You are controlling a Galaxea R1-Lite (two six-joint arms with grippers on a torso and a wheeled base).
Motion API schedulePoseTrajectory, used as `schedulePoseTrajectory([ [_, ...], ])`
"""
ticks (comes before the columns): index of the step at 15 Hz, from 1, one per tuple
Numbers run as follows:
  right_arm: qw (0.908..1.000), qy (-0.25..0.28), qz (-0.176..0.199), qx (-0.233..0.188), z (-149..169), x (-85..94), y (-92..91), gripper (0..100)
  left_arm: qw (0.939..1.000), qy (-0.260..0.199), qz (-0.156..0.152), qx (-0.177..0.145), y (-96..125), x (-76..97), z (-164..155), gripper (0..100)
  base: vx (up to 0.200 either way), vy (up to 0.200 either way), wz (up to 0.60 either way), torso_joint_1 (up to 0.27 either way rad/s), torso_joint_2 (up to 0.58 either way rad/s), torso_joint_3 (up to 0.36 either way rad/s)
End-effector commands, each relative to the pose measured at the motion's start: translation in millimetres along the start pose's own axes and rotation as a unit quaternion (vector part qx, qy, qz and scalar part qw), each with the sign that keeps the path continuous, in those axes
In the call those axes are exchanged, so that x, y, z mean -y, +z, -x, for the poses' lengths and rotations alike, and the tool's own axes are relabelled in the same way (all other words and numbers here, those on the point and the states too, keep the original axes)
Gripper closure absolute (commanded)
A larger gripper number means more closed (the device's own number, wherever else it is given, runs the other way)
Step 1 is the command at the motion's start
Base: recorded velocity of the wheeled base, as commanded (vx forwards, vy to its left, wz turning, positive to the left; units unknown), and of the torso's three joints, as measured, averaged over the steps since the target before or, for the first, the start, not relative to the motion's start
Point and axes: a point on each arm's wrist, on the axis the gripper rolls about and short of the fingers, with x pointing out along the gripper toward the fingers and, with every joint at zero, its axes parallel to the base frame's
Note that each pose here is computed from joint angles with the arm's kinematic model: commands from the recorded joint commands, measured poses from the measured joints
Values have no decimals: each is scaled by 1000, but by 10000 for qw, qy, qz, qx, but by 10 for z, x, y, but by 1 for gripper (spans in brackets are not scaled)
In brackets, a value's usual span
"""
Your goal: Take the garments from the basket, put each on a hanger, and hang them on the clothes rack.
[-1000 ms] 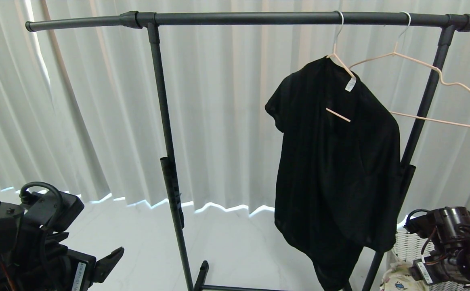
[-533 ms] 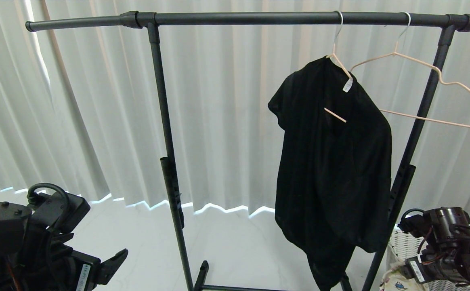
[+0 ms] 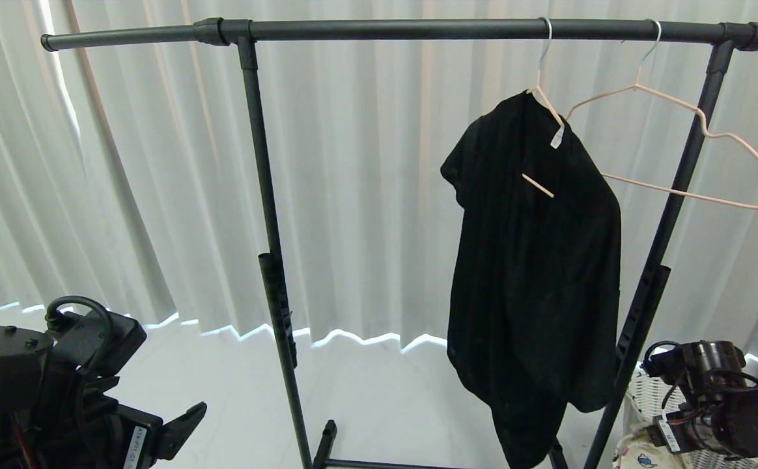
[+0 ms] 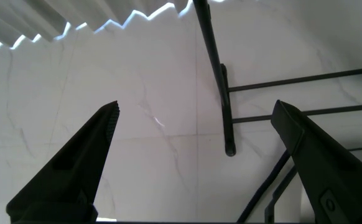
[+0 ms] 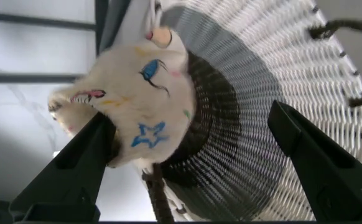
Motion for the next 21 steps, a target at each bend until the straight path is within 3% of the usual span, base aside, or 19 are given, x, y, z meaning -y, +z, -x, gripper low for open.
schedulePoseTrajectory([
  [1,9999,-1,35,-149,-58,-20,-50,0,10000,3,-2,0,3,0,-2,0,0,0,0,0,0,0],
  [4,9999,-20,8,-135,-49,-9,-53,0,10000,3,-2,0,3,0,-2,0,0,0,0,0,0,0],
  [5,9999,-21,-3,-128,-46,-7,-51,100,10000,7,-1,-17,-1,-2,-2,0,0,0,0,0,0,0],
  [9,9998,34,-70,169,141,35,-5,100,10000,25,12,4,-2,-4,3,0,0,0,0,0,0,0],
  [15,9887,612,174,1354,1069,-9,104,100,10000,29,7,40,-26,-8,30,0,0,0,0,0,0,0],
  [17,9856,768,309,1472,1411,51,102,100,9999,33,25,123,-32,-15,66,0,0,0,0,0,0,0],
  [21,9738,1268,483,1826,2046,98,196,100,9994,19,75,327,-70,-34,161,0,-200,0,0,5,2,1],
])
